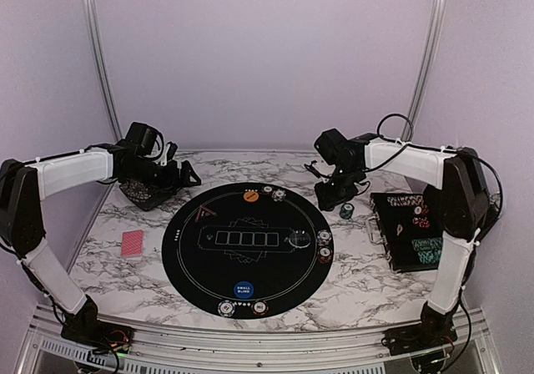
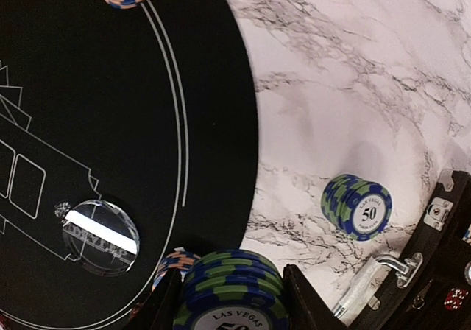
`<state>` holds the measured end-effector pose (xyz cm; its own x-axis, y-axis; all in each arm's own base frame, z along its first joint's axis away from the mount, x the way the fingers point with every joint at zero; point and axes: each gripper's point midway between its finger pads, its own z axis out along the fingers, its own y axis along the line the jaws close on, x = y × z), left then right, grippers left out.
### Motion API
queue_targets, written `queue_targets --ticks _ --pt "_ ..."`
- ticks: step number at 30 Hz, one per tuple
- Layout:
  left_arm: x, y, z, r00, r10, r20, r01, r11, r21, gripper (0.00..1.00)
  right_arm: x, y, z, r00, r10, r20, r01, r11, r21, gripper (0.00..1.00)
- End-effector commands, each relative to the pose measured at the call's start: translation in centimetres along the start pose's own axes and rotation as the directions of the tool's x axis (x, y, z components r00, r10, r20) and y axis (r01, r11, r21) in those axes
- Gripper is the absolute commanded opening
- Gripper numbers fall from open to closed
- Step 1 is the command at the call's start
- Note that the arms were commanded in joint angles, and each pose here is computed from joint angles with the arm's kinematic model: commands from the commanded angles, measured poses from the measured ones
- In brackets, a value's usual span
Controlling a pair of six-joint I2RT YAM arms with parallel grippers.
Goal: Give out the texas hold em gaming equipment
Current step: Place the poker chips pile in the small blind area.
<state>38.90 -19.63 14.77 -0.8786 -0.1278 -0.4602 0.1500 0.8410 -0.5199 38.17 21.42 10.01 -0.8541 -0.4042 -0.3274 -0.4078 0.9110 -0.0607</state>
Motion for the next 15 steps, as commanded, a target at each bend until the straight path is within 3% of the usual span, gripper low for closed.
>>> queue_targets --ticks 1,15 --pt "0.4 -0.1 0.2 1.0 0.004 -0.019 -0.004 1.0 0.009 0.99 -0.6 2.4 -2.8 0.998 -0.021 0.057 0.022 1.0 -0.01 0.28" --pt "0.6 0.1 0.7 0.999 -0.005 -0.031 0.005 1.0 0.005 0.99 4.9 11.5 -3.4 0.975 -0.216 0.048 0.219 0.974 -0.055 0.28"
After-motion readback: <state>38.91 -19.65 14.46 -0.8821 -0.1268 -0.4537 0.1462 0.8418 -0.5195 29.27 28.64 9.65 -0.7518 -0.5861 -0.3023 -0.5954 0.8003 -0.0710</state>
